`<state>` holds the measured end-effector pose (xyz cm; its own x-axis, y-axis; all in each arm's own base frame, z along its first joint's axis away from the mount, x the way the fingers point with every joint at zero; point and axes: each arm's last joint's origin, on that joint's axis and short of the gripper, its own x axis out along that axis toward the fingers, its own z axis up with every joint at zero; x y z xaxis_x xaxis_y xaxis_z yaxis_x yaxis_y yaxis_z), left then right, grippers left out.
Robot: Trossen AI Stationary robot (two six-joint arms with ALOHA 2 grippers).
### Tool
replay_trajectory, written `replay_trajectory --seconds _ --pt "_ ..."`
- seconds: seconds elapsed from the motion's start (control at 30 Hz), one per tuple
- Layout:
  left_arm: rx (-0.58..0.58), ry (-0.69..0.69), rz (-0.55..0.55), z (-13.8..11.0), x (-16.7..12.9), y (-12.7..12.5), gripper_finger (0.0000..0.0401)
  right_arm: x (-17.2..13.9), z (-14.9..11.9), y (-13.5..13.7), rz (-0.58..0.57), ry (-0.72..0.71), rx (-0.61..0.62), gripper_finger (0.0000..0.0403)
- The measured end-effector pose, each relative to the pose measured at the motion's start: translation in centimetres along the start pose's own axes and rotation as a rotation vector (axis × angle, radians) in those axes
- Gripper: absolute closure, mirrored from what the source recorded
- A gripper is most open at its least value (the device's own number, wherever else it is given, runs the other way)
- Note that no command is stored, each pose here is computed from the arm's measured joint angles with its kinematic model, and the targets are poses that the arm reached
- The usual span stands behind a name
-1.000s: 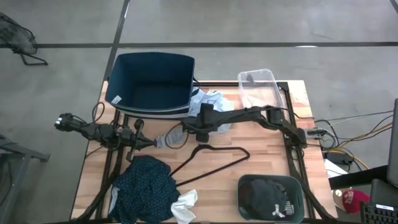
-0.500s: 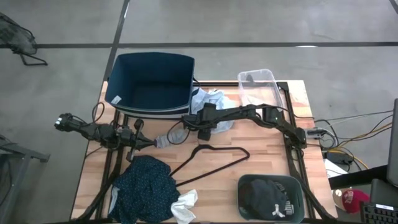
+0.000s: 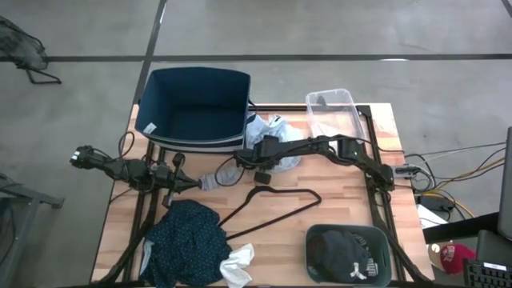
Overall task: Pick & Place Cloths
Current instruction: Put the white patterned polo shirt into the laundry bin
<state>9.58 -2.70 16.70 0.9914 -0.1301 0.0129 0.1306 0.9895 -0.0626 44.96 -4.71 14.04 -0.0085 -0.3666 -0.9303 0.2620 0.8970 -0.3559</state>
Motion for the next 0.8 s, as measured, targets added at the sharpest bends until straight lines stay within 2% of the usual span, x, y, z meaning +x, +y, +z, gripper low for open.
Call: replay_trajectory --seconds 0.17,0.5,0.8 --pt "0.0 0.0 0.0 0.0 0.0 0.0 0.0391 -5.0 -0.7 -0.3 0.021 -0.096 0.031 0.0376" --pt "0.0 0.0 0.0 0.0 0.0 0.0 0.0391 -15.7 -3.7 -3.7 -0.008 -0.363 0.159 0.0376" --pt "0.0 0.001 0.0 0.0 0.0 0.0 0.0391 -22.7 -7.2 -7.4 -0.033 -0.575 0.271 0.0376"
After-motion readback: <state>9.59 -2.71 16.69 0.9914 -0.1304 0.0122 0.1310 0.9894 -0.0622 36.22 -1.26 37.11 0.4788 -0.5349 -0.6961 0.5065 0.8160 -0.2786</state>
